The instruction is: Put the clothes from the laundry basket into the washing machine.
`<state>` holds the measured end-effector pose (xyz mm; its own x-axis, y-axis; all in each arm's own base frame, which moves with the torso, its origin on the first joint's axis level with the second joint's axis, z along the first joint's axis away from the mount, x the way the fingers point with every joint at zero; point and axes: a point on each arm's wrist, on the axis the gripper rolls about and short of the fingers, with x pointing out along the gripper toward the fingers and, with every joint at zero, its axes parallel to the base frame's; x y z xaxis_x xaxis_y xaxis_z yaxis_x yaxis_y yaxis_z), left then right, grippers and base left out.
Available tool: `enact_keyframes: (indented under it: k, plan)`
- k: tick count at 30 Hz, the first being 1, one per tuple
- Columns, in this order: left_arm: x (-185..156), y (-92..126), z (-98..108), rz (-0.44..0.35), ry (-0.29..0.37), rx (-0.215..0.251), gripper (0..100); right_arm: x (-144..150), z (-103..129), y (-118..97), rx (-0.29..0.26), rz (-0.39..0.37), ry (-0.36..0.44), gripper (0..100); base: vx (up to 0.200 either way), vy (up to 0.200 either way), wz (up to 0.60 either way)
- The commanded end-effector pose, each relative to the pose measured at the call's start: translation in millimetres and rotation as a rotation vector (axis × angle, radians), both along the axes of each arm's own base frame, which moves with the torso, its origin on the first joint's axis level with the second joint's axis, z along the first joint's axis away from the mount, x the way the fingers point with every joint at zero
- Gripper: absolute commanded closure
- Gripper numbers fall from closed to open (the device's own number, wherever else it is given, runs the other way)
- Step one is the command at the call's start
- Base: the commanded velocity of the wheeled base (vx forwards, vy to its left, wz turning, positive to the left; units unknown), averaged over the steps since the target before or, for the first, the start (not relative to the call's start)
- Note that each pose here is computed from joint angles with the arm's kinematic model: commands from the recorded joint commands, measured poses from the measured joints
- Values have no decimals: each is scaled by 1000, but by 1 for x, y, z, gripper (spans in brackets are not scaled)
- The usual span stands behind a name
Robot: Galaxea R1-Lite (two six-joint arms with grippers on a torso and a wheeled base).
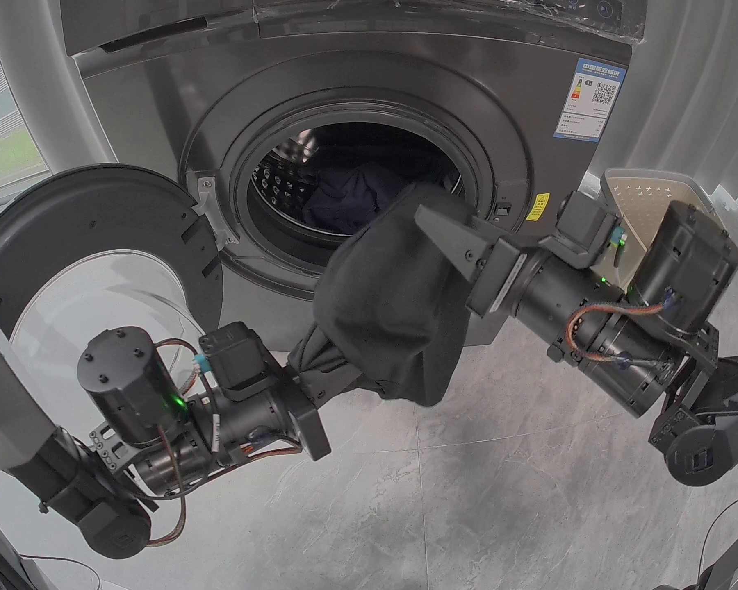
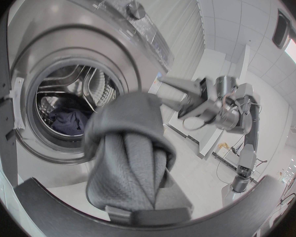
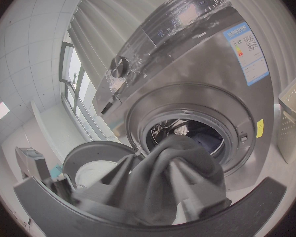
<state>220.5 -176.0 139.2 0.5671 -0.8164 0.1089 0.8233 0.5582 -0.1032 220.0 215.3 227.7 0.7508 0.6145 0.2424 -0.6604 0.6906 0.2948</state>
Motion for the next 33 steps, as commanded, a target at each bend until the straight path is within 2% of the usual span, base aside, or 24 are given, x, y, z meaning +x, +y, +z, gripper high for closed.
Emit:
enact_keyframes:
  k: [1,3,9,14,18,25,33]
  plan:
    - [-24,16,29,-8,-78,-62,100,6,-26,-10,-88,-48,48,0,0,0,0]
    - [-30,21,39,-10,-107,-87,100,2,-41,-14,-141,-52,81,0,0,0,0]
    - [-42,32,54,-4,-152,-131,100,-8,-63,-24,-215,-52,136,0,0,0,0]
    - [-42,36,62,8,-165,-159,100,-12,-65,-27,-228,-54,140,0,0,0,0]
    - [-42,36,62,10,-162,-163,100,-13,-66,-27,-230,-49,142,0,0,0,0]
    - [-59,38,59,-42,-158,-157,100,-10,-73,-23,-250,-46,157,0,0,0,0]
    - [-58,38,62,-33,-170,-159,100,0,-82,-16,-270,-45,172,0,0,0,0]
